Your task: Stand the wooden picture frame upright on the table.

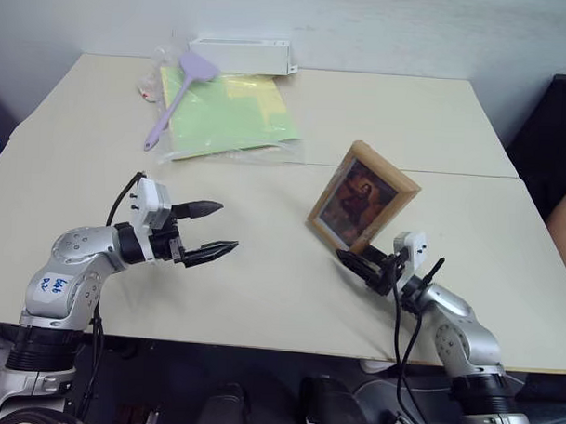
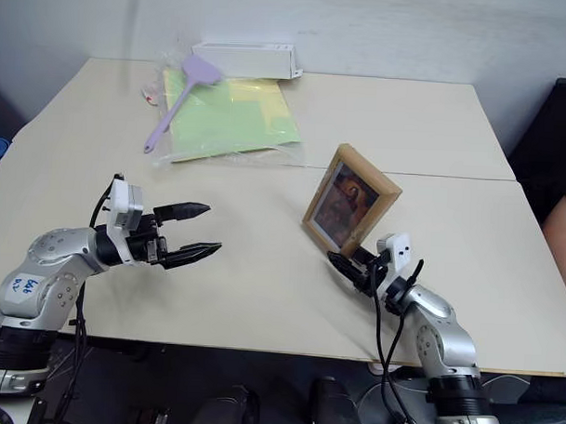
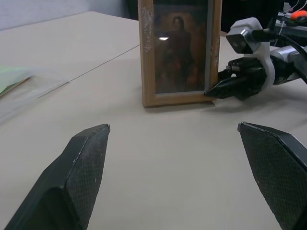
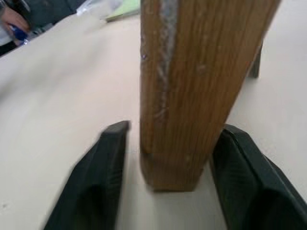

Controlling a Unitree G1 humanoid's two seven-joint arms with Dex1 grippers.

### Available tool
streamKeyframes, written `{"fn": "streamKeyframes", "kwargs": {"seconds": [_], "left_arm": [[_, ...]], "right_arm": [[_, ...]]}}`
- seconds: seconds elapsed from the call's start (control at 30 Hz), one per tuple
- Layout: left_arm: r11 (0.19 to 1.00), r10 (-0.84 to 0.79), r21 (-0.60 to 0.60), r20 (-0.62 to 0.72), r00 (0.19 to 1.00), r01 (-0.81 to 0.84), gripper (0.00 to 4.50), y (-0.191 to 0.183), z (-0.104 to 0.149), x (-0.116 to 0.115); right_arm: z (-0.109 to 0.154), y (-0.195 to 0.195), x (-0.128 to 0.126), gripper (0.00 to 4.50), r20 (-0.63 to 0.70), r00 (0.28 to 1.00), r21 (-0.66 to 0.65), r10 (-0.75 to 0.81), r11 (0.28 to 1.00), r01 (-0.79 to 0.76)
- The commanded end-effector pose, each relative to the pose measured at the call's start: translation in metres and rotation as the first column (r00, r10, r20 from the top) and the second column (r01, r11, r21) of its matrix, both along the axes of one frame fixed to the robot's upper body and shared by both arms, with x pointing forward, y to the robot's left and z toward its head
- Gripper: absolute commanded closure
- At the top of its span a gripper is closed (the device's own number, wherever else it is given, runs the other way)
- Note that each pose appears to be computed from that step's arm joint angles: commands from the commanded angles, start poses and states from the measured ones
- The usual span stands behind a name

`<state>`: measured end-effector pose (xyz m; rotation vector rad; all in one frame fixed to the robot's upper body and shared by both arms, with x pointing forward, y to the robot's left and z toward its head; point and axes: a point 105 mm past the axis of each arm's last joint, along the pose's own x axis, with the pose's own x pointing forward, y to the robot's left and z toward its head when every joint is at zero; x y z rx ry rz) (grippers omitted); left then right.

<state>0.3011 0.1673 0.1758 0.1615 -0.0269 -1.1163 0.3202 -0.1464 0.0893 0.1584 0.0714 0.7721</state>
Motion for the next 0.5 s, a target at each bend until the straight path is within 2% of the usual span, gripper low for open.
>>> {"fn": "streamKeyframes", "kwargs": {"seconds": [0.03, 0.1, 0.17, 0.3, 0.4, 0.5], "left_arm": [[1.000, -0.001, 0.021, 0.047, 0.999, 0.000, 0.00, 0.003, 0.008, -0.003], [0.999, 0.010, 0.037, 0.042, 0.999, -0.011, 0.00, 0.008, 0.004, -0.005], [0.998, 0.023, 0.062, 0.033, 0.999, -0.025, 0.00, 0.015, -0.001, -0.007], [0.988, 0.075, 0.132, 0.031, 0.997, -0.078, 0.00, 0.035, -0.017, -0.012], [0.959, 0.140, 0.242, 0.049, 0.989, -0.148, 0.00, 0.058, -0.034, -0.018], [0.939, 0.150, 0.303, 0.059, 0.987, -0.161, 0.00, 0.071, -0.045, -0.027]], "right_arm": [[-0.001, -0.008, -0.009, 0.57, -0.020, 1.000, -0.029, 0.015, 0.999, -0.015], [0.003, -0.016, -0.015, 0.04, -0.021, 0.999, -0.045, 0.024, 0.999, -0.025], [0.011, -0.026, -0.022, 0.04, 0.028, 0.998, -0.113, 0.053, 0.992, -0.049], [0.017, -0.051, -0.044, 0.04, 0.030, 0.995, -0.212, 0.091, 0.974, -0.082], [0.044, -0.067, -0.060, 0.04, 0.210, 0.968, -0.314, 0.139, 0.947, -0.068], [0.045, -0.073, -0.074, 0.04, 0.257, 0.937, -0.428, 0.236, 0.897, -0.109]]}}
